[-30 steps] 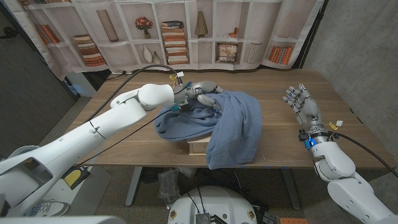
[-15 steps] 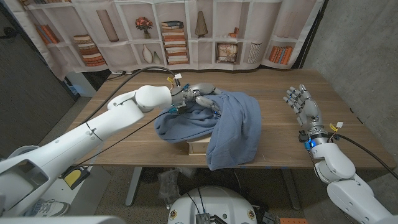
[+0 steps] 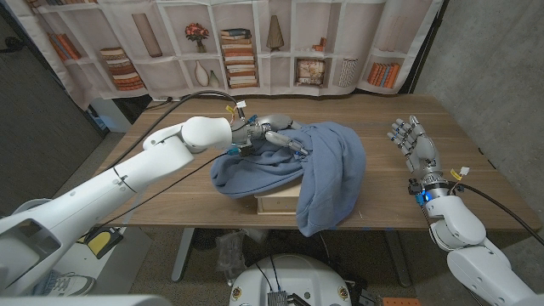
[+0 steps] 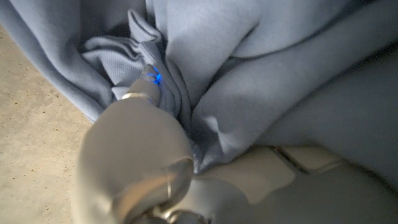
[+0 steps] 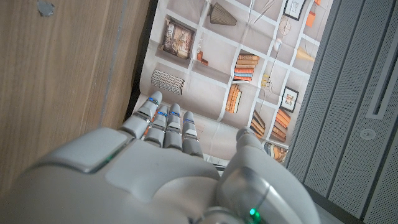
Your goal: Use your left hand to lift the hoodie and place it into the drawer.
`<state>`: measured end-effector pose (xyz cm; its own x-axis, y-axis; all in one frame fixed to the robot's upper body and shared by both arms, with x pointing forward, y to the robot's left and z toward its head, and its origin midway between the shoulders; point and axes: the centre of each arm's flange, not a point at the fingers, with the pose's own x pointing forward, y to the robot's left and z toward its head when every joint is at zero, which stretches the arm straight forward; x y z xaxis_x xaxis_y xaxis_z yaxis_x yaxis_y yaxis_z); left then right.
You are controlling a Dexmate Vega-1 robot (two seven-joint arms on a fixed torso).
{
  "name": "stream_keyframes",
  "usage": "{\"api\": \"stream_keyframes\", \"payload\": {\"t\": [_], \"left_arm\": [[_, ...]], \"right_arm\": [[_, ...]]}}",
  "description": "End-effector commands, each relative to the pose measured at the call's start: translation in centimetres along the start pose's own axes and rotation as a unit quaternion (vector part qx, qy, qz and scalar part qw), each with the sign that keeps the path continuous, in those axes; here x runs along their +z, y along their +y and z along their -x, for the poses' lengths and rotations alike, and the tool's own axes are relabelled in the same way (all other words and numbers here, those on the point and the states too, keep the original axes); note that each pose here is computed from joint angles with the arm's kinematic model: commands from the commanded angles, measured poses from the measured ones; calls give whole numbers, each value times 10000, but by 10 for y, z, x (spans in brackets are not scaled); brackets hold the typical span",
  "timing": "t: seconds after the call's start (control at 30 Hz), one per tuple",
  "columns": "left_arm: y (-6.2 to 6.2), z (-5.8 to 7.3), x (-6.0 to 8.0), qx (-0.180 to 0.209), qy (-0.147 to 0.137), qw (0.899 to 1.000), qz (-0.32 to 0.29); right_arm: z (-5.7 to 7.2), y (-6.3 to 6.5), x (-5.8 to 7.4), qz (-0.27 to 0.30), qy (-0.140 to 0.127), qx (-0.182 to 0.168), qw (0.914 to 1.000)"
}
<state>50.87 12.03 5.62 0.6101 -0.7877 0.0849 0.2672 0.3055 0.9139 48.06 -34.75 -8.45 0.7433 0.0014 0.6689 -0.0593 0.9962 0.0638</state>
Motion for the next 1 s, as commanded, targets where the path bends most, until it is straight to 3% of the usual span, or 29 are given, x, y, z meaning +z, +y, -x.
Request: {"api": "stream_keyframes", "payload": {"t": [0.03, 1.0], "left_arm": [[-1, 2, 2, 56, 55, 9999, -144], [-1, 0, 1, -46, -1, 9994, -330]], "right_arm": [[2, -2, -3, -14, 30, 0, 10000], [3, -3, -6, -16, 74, -23, 10000]]}}
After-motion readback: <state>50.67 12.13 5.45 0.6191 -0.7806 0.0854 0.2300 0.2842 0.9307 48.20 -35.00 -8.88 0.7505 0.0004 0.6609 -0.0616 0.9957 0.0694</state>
